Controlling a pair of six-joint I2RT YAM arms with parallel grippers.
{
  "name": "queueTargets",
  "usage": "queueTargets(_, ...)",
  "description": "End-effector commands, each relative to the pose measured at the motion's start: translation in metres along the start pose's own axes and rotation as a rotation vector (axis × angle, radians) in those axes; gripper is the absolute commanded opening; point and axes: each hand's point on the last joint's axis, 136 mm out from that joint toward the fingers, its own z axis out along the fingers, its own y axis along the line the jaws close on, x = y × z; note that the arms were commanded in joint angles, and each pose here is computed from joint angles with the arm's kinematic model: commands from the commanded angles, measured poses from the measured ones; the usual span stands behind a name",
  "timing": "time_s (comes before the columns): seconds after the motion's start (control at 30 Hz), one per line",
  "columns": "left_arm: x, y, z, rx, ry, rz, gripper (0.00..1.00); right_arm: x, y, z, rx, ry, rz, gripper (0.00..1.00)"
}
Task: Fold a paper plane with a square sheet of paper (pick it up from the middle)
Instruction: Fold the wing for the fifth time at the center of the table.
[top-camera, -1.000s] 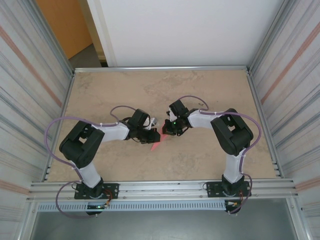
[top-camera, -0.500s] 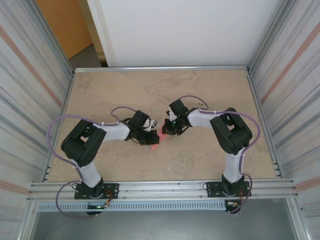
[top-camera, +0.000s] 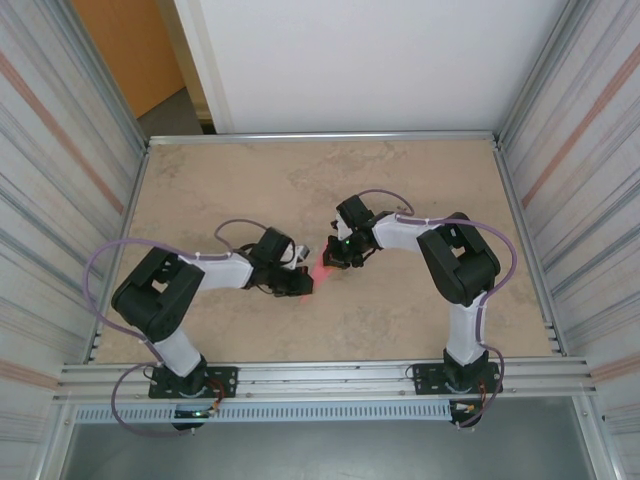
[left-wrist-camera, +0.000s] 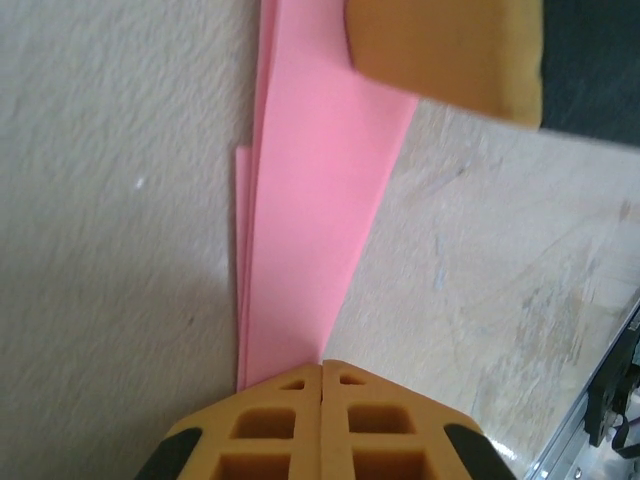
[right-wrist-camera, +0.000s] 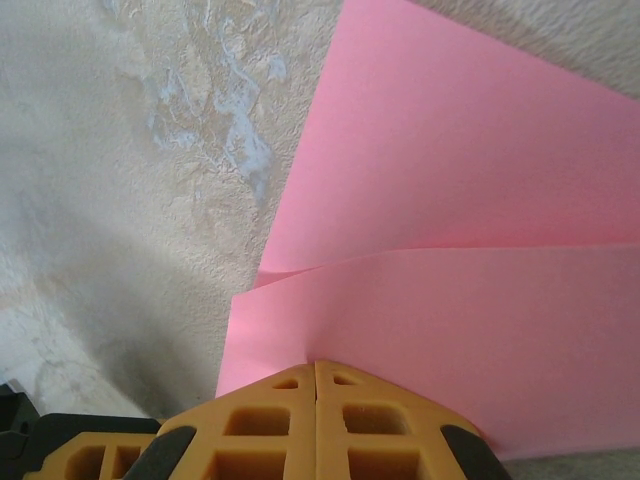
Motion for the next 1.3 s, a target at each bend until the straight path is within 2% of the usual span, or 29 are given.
queueTargets(0.0,0.056,0.035,-0.005,-0.116,0.138,-0.097,0.04,0.039,-0.093,0.026,0.314,0.105,0.118,0.03)
queueTargets(0.2,0.073,0.039,-0.017,-0.126,0.145,-0.101,0.04,0.038,-0.086,0.024,0.293,0.103,0.112,0.03)
queueTargets(0.47,0.006,-0.025,-0.050,0.015,-0.086,0.053,0.05,0.036,-0.073,0.022,0.256,0.091,0.112,0.03)
queueTargets(0.57,-0.007,-0.033,-0.044,0.049,-0.108,0.050,0.04,0.035,-0.071,0.023,0.248,0.090,0.113,0.03)
queueTargets(0.73,-0.031,-0.035,-0.028,0.050,-0.108,0.026,0.04,0.034,-0.069,0.025,0.241,0.091,0.110,0.04)
queueTargets(0.87,-0.035,-0.027,-0.012,0.035,-0.075,-0.005,0.03,0.031,-0.066,0.024,0.229,0.085,0.107,0.04)
queueTargets(1.27,0.006,0.024,0.005,-0.111,0.080,-0.168,0.01,0.015,-0.050,0.019,0.133,0.013,0.004,0.06)
